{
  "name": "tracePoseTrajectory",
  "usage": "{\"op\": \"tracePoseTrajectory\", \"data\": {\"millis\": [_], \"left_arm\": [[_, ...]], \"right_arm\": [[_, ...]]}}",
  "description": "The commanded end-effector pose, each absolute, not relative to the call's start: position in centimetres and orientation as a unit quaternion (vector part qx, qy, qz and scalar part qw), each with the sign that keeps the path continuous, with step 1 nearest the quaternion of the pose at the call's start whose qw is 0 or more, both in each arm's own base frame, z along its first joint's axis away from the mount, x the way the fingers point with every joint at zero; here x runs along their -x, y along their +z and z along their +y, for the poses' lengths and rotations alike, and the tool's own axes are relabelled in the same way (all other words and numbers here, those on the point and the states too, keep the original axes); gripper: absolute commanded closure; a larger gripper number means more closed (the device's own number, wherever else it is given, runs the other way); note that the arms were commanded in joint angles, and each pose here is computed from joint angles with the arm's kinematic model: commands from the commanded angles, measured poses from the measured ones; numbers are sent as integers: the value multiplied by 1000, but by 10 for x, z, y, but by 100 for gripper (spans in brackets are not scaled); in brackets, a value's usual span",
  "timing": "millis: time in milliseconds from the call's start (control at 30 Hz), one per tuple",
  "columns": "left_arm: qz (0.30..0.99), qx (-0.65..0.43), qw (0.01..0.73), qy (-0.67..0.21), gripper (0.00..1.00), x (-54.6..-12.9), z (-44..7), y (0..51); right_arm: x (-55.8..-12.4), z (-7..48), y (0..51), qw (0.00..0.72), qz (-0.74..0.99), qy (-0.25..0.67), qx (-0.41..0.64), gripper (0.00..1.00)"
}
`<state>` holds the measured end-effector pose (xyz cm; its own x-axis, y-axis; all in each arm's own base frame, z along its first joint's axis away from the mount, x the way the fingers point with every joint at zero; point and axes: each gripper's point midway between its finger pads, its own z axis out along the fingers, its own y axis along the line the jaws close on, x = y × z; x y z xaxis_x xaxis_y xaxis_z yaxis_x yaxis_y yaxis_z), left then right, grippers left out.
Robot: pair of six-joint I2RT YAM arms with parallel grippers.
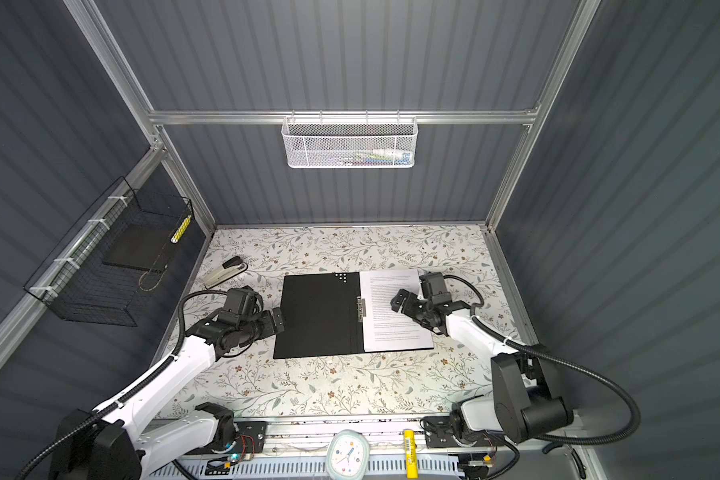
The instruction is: Put the files into the folder
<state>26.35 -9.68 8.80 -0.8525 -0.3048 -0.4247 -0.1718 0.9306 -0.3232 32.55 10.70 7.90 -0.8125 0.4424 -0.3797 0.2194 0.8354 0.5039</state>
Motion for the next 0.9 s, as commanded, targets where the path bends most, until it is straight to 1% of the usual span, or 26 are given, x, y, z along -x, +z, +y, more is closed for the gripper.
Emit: {"op": "tracePoseTrajectory", "data": {"millis": [0,100,200,367,533,700,867], "left_arm": [[951,104,236,-170,0,-276,-110,76],[951,102,232,-178,0,-291,-113,65],[952,92,232,-180,0,-300,-115,60],[956,87,210,-185,0,-306,-115,44],[957,89,175,-215,0,-308,-126,24],[956,91,143,-240,0,-303,-136,13],[944,83,135,-290,0,-303,-153,24]], "right_arm": [[-315,75,63,234,929,193,-211,1],[-318,59,54,227,918,212,-245,1],[-320,54,44,214,916,219,-259,1],[-323,56,21,181,916,228,-276,1],[-326,54,22,173,914,228,-285,1],[-327,75,23,143,901,289,-291,1],[-330,91,14,112,886,336,-299,1]]}}
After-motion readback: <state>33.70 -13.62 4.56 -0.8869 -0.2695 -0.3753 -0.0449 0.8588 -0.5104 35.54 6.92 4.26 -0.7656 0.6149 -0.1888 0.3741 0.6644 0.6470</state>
